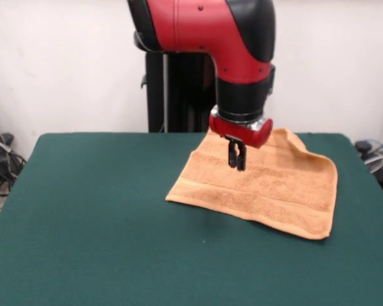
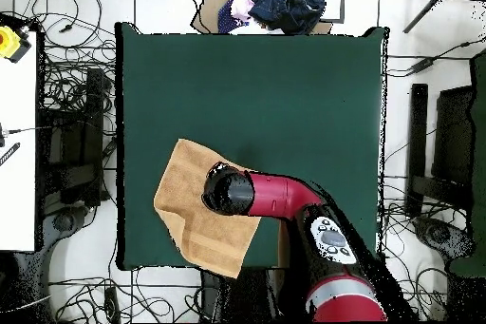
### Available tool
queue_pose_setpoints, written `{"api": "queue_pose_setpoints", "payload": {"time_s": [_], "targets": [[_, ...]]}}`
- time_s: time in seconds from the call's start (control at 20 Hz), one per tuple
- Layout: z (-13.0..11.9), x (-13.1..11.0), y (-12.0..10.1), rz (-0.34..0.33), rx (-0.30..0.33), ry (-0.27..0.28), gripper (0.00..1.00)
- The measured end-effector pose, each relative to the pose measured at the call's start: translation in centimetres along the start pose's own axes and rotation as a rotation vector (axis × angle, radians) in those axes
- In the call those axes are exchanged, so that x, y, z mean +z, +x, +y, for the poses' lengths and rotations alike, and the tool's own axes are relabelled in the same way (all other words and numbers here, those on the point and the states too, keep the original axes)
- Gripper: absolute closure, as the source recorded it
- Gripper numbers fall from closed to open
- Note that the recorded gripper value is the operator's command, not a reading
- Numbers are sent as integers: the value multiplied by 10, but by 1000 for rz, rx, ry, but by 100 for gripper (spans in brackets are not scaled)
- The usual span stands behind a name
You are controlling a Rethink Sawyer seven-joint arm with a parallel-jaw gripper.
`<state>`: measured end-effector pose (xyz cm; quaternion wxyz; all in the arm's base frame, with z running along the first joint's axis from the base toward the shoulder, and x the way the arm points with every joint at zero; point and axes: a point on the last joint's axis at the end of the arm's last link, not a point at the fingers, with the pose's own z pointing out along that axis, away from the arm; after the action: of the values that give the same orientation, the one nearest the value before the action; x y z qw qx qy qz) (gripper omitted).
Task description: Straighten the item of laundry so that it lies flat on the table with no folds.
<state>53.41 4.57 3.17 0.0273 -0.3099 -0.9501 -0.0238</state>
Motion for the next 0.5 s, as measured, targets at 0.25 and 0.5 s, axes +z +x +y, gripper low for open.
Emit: {"api": "queue_pose_setpoints", "payload": {"time_s": [0.25, 0.5], "targets": [[-2, 7, 4, 16, 1, 5, 100], [-4, 20, 12, 43, 0, 13, 100]]}}
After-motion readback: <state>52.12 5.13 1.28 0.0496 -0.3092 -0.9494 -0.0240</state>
